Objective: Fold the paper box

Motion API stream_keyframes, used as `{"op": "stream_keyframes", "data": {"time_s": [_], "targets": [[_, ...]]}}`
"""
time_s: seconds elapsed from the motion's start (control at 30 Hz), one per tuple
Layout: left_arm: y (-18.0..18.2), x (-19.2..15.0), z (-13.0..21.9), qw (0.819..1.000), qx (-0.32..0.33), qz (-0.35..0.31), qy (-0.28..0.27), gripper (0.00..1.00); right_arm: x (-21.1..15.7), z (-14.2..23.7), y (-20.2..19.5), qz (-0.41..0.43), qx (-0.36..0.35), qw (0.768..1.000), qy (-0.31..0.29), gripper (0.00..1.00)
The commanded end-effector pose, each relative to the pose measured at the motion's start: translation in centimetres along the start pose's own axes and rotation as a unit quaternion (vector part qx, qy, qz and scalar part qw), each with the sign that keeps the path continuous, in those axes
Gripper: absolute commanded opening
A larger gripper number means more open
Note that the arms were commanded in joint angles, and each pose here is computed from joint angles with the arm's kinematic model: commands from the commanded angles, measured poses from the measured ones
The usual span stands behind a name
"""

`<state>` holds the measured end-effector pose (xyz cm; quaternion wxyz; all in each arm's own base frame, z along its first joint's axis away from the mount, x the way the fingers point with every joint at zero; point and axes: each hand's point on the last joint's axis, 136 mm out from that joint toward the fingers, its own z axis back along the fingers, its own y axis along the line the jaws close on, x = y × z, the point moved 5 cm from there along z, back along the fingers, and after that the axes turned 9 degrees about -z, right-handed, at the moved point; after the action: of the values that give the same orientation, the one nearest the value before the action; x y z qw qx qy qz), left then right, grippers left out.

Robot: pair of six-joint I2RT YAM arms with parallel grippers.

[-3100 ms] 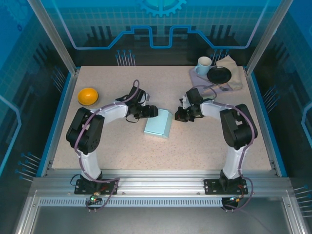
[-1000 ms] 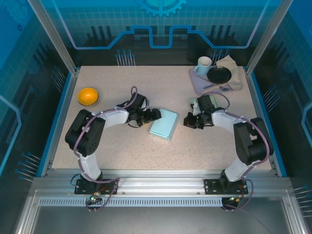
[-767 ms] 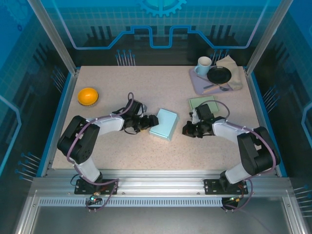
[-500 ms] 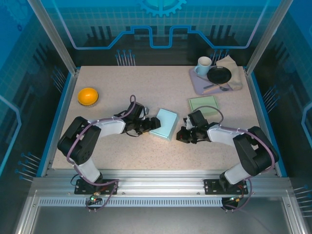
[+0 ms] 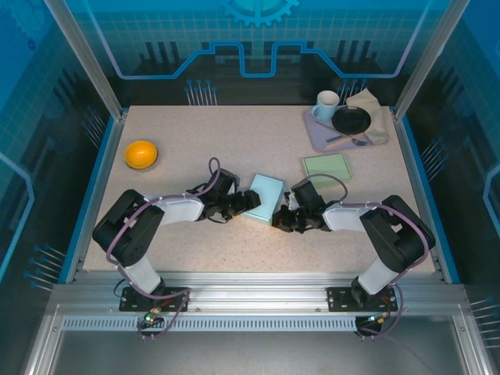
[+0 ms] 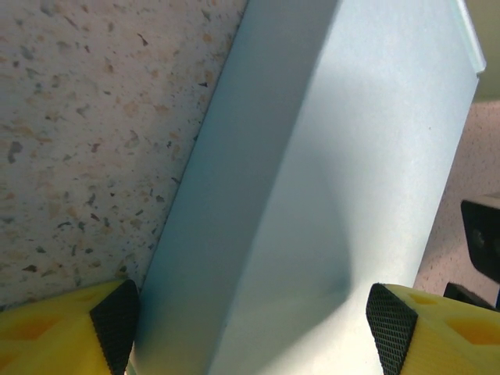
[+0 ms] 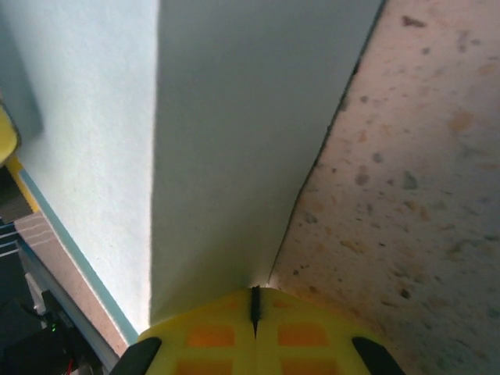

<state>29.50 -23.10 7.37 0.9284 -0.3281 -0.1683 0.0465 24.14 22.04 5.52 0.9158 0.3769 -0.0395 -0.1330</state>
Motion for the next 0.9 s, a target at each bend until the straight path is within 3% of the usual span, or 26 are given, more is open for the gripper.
{"op": "stream_keyframes", "data": {"time_s": [0.0,0.13,0.3,0.4,0.63,0.87], "targets": [[-2.4,-3.4,-1.2,0.997,-0.051,0.014,0.051,0.80,0.2,-0.6,5.2,0.073,0.131,0.989,0.000,0.02],[-3.9,-5.3,-2.3,0.996,-0.069,0.025,0.061,0.78,0.8,0.4,7.5,0.079,0.208,0.974,-0.033,0.02],[-4.1,-6.6,-3.1,0.994,-0.068,0.038,0.071,0.77,1.3,1.3,8.8,0.086,0.220,0.970,-0.051,0.02],[-3.1,-6.3,-2.7,0.997,-0.027,0.032,0.067,0.77,1.2,1.2,7.7,0.077,0.176,0.980,-0.052,0.02],[0.6,-4.2,0.2,0.996,0.068,0.009,0.056,0.80,-0.5,1.9,1.1,0.025,0.017,0.999,-0.034,0.03],[2.2,-1.8,2.7,0.996,0.079,0.000,0.045,0.82,-1.4,4.4,-2.6,0.034,-0.071,0.996,-0.032,0.05]]}}
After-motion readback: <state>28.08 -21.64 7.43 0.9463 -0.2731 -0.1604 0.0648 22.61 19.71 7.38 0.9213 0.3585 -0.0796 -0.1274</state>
